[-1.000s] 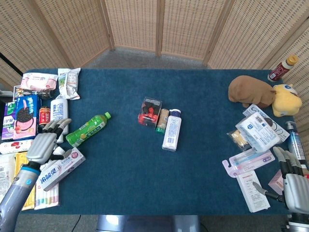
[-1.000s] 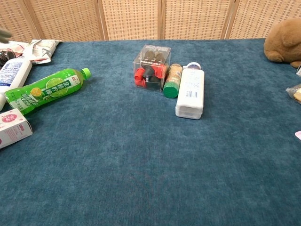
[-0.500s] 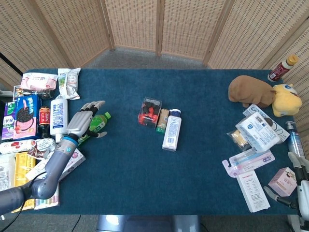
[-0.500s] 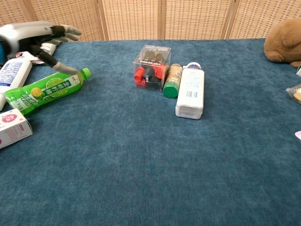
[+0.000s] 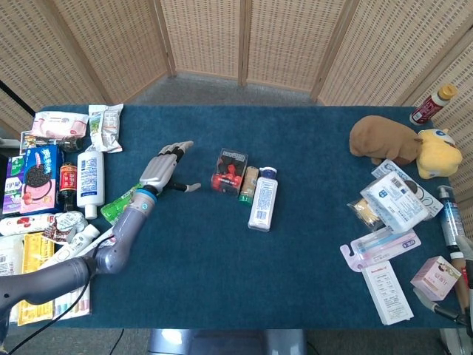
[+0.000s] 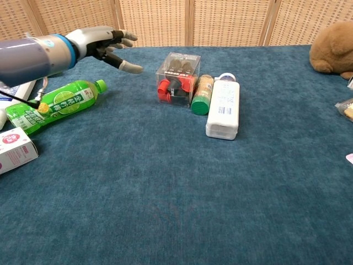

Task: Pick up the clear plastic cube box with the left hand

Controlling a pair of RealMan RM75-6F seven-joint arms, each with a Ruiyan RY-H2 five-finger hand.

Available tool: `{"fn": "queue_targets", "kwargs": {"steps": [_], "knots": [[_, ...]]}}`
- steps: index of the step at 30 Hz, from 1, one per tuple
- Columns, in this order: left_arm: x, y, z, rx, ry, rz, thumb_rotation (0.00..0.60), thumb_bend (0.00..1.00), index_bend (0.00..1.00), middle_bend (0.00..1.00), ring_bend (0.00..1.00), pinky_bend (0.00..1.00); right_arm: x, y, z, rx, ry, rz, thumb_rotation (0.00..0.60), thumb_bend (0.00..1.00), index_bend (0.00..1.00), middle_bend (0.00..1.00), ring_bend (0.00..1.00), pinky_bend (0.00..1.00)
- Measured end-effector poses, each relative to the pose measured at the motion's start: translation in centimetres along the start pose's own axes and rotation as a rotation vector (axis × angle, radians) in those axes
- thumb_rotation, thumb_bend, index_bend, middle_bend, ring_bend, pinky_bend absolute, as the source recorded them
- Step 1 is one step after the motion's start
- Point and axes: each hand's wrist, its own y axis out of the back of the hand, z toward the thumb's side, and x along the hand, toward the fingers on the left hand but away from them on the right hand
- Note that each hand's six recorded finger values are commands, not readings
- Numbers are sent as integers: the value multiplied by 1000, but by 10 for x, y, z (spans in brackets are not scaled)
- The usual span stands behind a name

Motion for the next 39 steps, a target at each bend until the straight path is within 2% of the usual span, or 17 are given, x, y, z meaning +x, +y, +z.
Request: {"fn": "queue_targets", "kwargs": {"steps": [8, 19, 23, 27, 29, 31, 34, 36, 39], "knots": [[26, -18, 20, 23, -34, -37, 427, 0, 0, 0, 0, 0, 9, 13, -3, 3, -28, -28, 513, 72, 0, 33, 0, 0], [48, -30, 38, 22, -75, -18, 454, 0, 0, 0, 0, 0, 17, 21, -4, -4, -45, -37, 510, 73, 0, 34, 0, 0], [55, -35, 44, 15, -84, -22, 486, 0, 0, 0, 0, 0, 19, 23, -5, -2, -52, -41, 512, 72, 0, 33, 0, 0], [60, -43, 49, -6, -88, -36, 579, 0, 0, 0, 0, 0, 21, 26, -6, -2, -55, -49, 514, 74, 0, 34, 0, 0], [62, -47, 51, -23, -91, -43, 600, 44, 0, 0, 0, 0, 23, 28, -6, -6, -57, -52, 512, 74, 0, 34, 0, 0], [63, -52, 53, -32, -96, -42, 600, 169, 0, 0, 4, 0, 25, 29, -7, -9, -61, -54, 511, 74, 0, 34, 0, 0], [64, -55, 55, -41, -106, -33, 600, 290, 30, 35, 110, 32, 26, 29, -8, -12, -63, -56, 512, 73, 0, 34, 0, 0], [64, -56, 56, -53, -114, -27, 600, 353, 129, 145, 275, 174, 26, 30, -8, -15, -61, -57, 510, 73, 0, 34, 0, 0], [63, -54, 57, -81, -128, -9, 600, 360, 229, 267, 389, 308, 26, 29, -8, -21, -57, -58, 510, 74, 0, 33, 0, 0]]}}
